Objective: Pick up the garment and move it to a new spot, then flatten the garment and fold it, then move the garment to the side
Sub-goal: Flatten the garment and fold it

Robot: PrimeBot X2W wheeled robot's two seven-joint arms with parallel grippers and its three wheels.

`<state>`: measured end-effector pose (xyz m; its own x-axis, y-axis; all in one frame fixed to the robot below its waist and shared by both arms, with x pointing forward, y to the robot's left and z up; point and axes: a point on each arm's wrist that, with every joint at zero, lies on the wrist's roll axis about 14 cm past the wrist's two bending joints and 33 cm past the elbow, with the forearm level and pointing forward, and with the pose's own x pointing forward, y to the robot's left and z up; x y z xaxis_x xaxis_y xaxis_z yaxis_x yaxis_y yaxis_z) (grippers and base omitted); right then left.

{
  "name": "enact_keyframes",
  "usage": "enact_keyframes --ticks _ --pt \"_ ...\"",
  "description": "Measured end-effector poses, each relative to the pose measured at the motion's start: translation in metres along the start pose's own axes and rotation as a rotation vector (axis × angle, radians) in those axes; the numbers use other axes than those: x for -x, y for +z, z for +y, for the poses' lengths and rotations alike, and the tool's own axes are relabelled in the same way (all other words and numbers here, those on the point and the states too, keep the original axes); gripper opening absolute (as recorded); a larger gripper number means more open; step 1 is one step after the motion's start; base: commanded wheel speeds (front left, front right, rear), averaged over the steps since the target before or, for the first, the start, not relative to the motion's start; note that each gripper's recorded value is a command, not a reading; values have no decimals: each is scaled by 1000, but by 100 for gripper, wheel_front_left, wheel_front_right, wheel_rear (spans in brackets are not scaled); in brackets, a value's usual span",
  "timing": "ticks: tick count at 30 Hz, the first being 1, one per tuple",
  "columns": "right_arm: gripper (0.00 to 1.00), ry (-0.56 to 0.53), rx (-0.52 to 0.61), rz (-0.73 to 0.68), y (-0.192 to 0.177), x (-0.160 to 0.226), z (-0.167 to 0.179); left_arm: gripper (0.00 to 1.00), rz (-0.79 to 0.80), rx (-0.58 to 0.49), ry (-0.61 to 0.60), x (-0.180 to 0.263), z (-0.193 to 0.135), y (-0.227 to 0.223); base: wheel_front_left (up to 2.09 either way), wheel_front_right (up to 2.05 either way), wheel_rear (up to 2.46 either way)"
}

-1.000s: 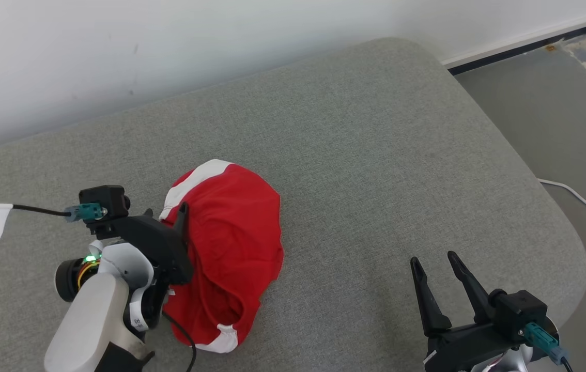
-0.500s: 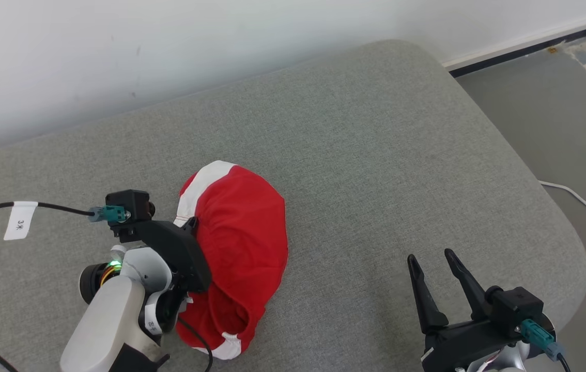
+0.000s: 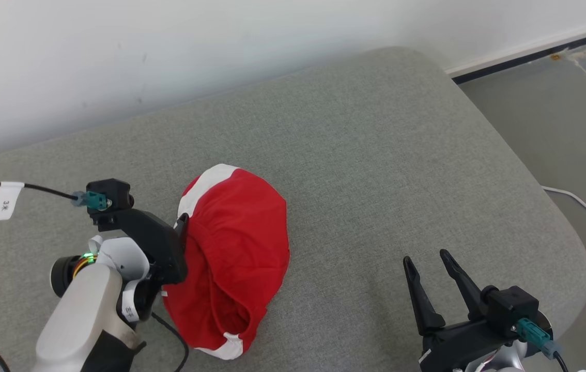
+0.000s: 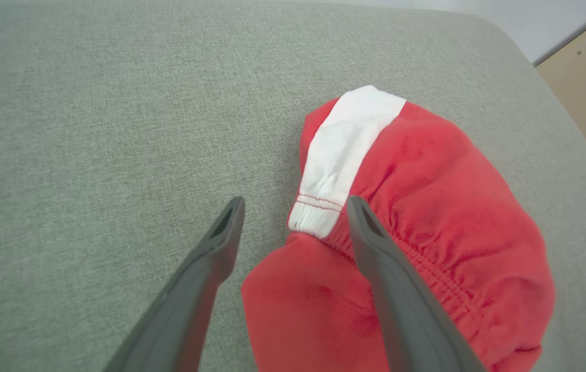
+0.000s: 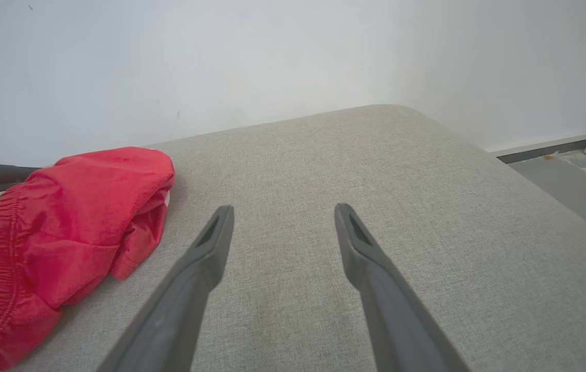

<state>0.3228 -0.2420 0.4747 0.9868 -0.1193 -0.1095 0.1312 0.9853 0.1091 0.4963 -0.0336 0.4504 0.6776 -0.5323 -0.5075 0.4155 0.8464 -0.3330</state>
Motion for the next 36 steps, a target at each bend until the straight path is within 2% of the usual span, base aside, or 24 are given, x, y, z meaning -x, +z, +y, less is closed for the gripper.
enact_keyframes --ticks 10,15,16,17,19,24,28,36 --pt "100 -10 5 16 -4 -4 -3 100 162 -78 -25 -22 5 -17 0 0 0" --pt "100 -35 6 37 -11 -5 -10 100 242 -62 -69 -33 -2 -35 0 0 0" --pt "100 -36 5 41 -12 -5 -10 75 235 -67 -74 -34 -2 -33 0 0 0" --pt "100 -35 5 43 -13 -6 -9 75 222 -78 -80 -36 -4 -30 0 0 0" --pt "100 -29 4 39 -12 -9 -7 2 200 -95 -89 -37 -5 -26 0 0 0" --pt "100 -17 -1 31 -11 -12 -3 0 148 -127 -110 -34 -13 -17 0 0 0" --pt "100 -11 -5 25 -10 -12 -1 0 -77 -198 -166 -29 -38 39 0 0 0" --pt "100 -3 -13 2 -3 -10 1 0 -554 -346 -441 30 -159 152 0 0 0"
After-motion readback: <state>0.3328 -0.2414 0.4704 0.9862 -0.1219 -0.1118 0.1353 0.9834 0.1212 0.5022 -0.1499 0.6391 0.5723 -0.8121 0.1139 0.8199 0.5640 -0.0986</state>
